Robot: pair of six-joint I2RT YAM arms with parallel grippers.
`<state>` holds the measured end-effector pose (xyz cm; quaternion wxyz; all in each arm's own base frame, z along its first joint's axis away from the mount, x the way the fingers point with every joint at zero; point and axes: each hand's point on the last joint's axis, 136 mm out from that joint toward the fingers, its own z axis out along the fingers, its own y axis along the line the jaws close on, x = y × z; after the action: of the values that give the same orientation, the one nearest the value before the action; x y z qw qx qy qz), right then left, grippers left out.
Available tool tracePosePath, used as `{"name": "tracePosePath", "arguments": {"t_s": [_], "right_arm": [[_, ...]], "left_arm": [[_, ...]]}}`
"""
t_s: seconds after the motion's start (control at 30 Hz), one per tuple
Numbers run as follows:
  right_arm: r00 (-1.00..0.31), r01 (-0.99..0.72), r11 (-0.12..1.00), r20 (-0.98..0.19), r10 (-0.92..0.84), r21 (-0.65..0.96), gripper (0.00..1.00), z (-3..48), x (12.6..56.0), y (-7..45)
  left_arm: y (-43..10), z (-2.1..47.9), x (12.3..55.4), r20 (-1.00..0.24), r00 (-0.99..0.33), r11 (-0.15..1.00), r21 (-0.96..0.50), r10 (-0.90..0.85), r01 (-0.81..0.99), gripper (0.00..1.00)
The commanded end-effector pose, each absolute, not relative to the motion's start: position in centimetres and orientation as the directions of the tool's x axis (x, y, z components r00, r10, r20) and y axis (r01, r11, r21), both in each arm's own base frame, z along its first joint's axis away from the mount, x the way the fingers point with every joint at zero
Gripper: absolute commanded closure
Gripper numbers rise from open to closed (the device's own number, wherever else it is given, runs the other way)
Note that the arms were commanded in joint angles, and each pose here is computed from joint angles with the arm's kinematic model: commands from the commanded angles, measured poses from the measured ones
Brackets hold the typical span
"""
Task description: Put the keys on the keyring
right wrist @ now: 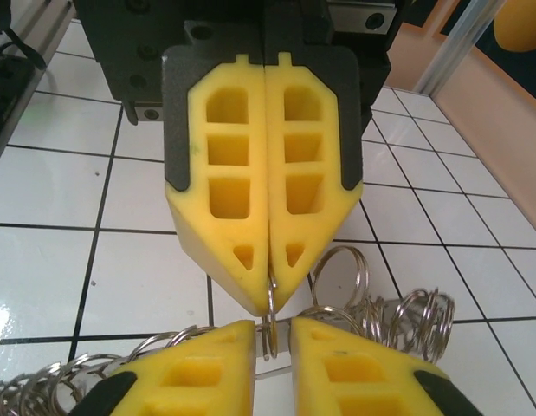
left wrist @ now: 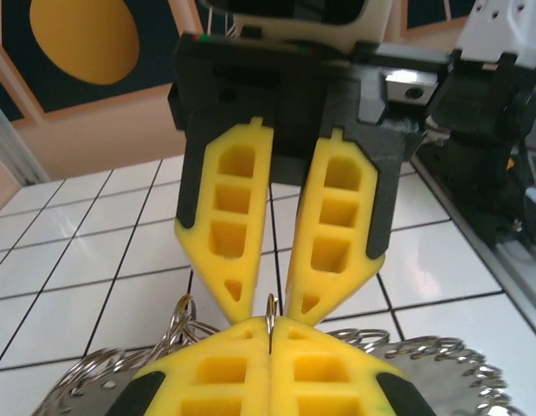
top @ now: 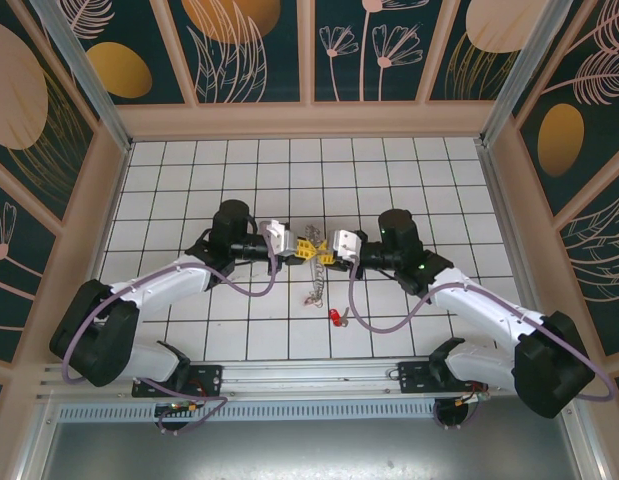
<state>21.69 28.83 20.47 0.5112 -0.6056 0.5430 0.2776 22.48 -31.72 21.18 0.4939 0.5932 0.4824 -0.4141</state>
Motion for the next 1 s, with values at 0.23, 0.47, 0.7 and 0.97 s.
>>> {"name": "tracePosePath", "arguments": {"t_s": [0.23, 0.47, 0.7, 0.97], "right_arm": [[0.269, -0.948, 0.087, -0.917, -0.294, -0.306, 0.84, 22.4, 20.7, 28.7], [0.298, -0.941, 0.081, -0.920, -0.256, -0.327, 0.84, 23.4, 20.4, 28.9], [0.309, -0.938, 0.080, -0.919, -0.244, -0.336, 0.87, 23.9, 20.3, 28.8], [0.310, -0.936, 0.085, -0.916, -0.256, -0.341, 1.00, 23.3, 20.6, 28.9]], "left_arm": [[-32.2, 24.7, 21.0, -0.975, 0.220, -0.120, 0.217, 0.013, 0.969, 1.00], [-32.3, 23.9, 21.1, -0.976, 0.214, -0.128, 0.208, 0.037, 0.970, 1.00], [-32.3, 23.3, 21.1, -0.973, 0.221, -0.141, 0.211, 0.060, 0.967, 1.00], [-32.3, 23.6, 21.1, -0.973, 0.222, -0.139, 0.212, 0.059, 0.967, 1.00]]}}
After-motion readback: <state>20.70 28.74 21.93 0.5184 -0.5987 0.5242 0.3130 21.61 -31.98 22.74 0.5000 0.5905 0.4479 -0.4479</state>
